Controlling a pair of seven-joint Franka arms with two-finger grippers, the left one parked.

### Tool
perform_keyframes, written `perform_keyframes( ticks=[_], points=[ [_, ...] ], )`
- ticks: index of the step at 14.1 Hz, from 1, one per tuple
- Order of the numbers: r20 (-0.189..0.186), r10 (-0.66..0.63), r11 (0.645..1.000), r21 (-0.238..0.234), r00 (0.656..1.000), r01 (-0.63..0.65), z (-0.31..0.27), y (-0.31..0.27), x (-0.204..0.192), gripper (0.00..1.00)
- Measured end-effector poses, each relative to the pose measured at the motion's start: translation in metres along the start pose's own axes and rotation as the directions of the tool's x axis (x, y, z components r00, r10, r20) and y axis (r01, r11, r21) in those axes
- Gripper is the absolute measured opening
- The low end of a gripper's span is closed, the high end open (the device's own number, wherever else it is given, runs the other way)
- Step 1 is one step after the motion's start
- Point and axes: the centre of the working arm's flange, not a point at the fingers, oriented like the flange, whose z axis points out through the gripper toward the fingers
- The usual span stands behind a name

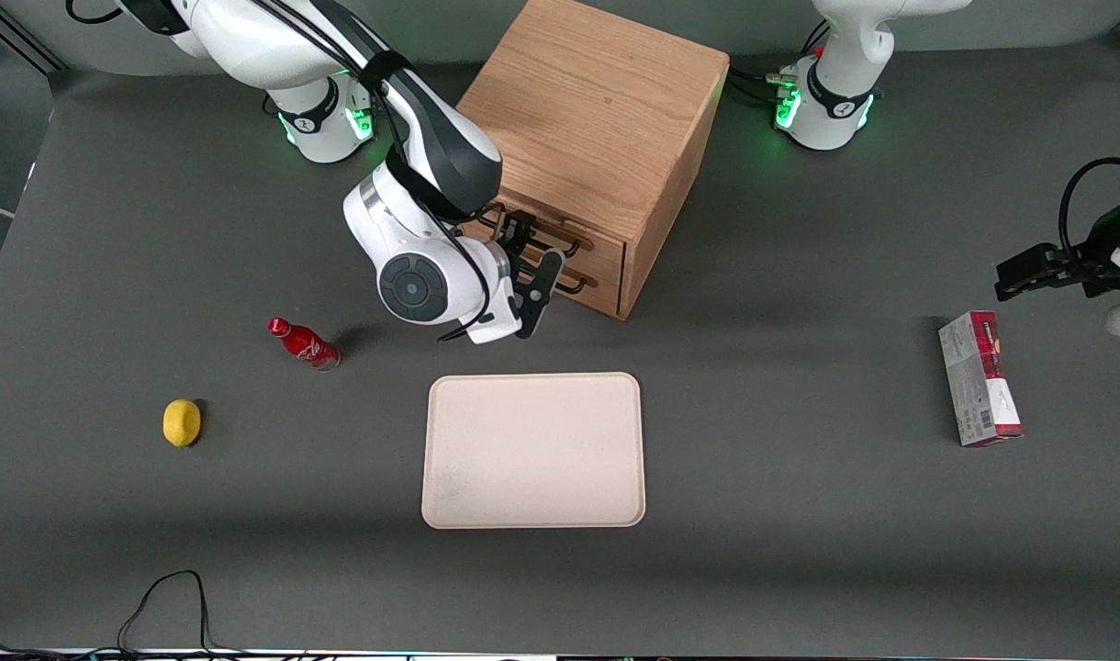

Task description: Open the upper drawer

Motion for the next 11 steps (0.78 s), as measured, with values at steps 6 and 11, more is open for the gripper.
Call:
perform_keyframes(
  ticks=[6, 11],
  points=[
    [-0.012, -0.022, 1.000, -0.012, 1.000, 0.022, -0.007, 0.011, -0.005, 1.00],
    [-0.039, -0.008, 0.999, -0.032, 0.999, 0.007, -0.024, 0.024, -0.010, 1.00]
  ],
)
